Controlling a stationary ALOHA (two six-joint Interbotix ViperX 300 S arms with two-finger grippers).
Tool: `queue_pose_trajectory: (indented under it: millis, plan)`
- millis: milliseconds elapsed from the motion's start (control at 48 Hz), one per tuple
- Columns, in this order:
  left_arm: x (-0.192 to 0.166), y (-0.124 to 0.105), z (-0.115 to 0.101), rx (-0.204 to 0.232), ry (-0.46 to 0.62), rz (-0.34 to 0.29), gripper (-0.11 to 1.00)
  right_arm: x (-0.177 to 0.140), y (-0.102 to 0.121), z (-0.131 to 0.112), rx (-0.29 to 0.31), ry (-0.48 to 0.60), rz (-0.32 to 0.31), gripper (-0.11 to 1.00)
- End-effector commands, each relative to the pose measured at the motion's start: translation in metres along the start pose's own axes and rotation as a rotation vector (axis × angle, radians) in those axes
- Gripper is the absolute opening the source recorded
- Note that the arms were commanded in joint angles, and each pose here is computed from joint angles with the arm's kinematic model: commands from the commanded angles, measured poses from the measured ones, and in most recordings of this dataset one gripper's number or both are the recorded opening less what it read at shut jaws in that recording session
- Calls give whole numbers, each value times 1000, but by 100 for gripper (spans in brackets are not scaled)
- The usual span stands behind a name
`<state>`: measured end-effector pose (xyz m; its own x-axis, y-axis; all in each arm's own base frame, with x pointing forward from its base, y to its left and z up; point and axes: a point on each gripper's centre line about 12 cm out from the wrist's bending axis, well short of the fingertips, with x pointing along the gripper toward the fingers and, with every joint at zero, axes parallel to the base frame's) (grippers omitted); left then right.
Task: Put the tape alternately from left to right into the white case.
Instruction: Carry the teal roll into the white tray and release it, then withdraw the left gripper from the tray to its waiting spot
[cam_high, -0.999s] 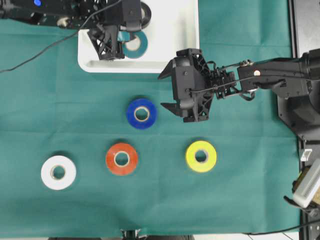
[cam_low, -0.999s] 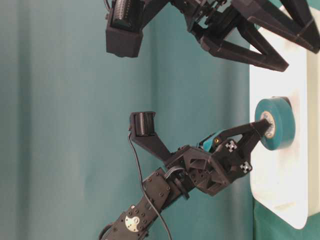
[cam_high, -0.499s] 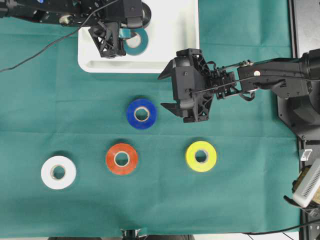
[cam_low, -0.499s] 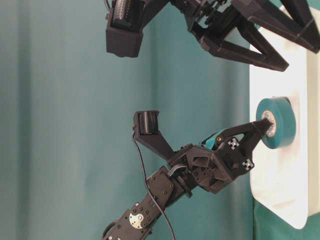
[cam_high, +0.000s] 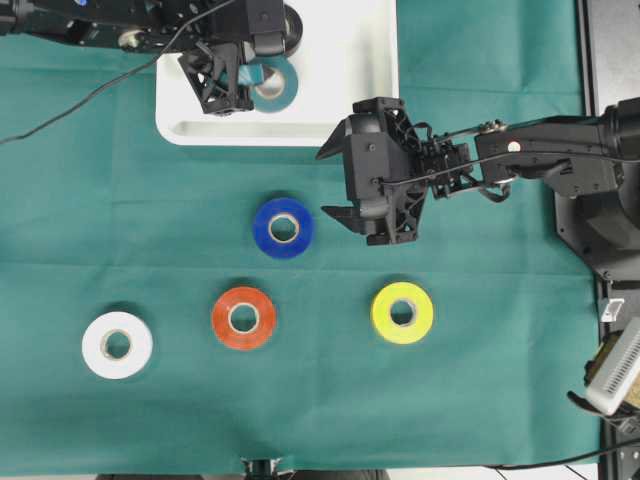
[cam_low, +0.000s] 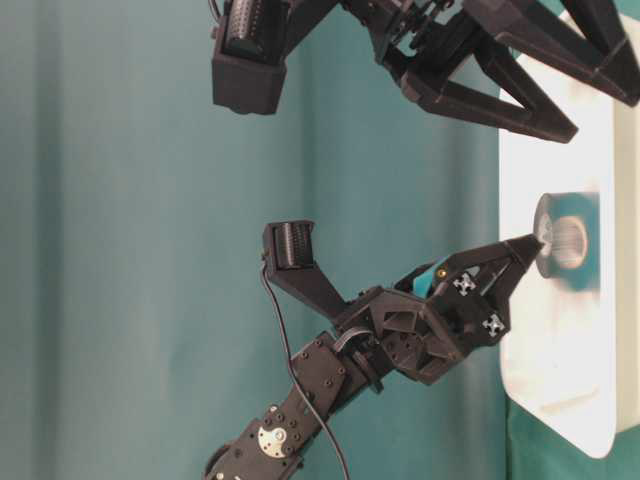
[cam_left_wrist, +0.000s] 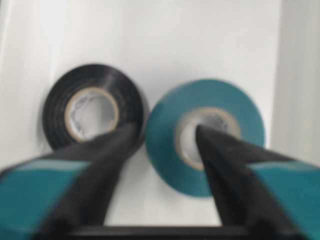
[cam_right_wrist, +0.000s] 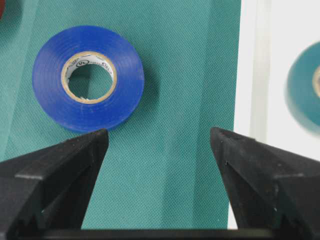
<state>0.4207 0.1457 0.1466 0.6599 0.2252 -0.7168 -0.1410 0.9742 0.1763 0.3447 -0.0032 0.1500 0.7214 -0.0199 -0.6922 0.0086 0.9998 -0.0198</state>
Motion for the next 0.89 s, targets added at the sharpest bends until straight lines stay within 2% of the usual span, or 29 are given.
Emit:
queue_pose_trajectory:
  millis: [0,83,146,583,874]
  plan:
    - [-9,6,17,1,-53,17,78,-3,1,7,2,-25,4,87]
    - [-9,6,17,1,-53,17,95,-3,1,7,2,-25,4,87]
    - [-9,6,17,1,-54,17,100,-3,0,7,3,-27,3,87]
    - [-11,3,18,2,-57,13,100,-3,1,7,2,-27,4,87]
    - [-25,-19,22,37,-74,-21,100,-3,1,7,2,-27,4,87]
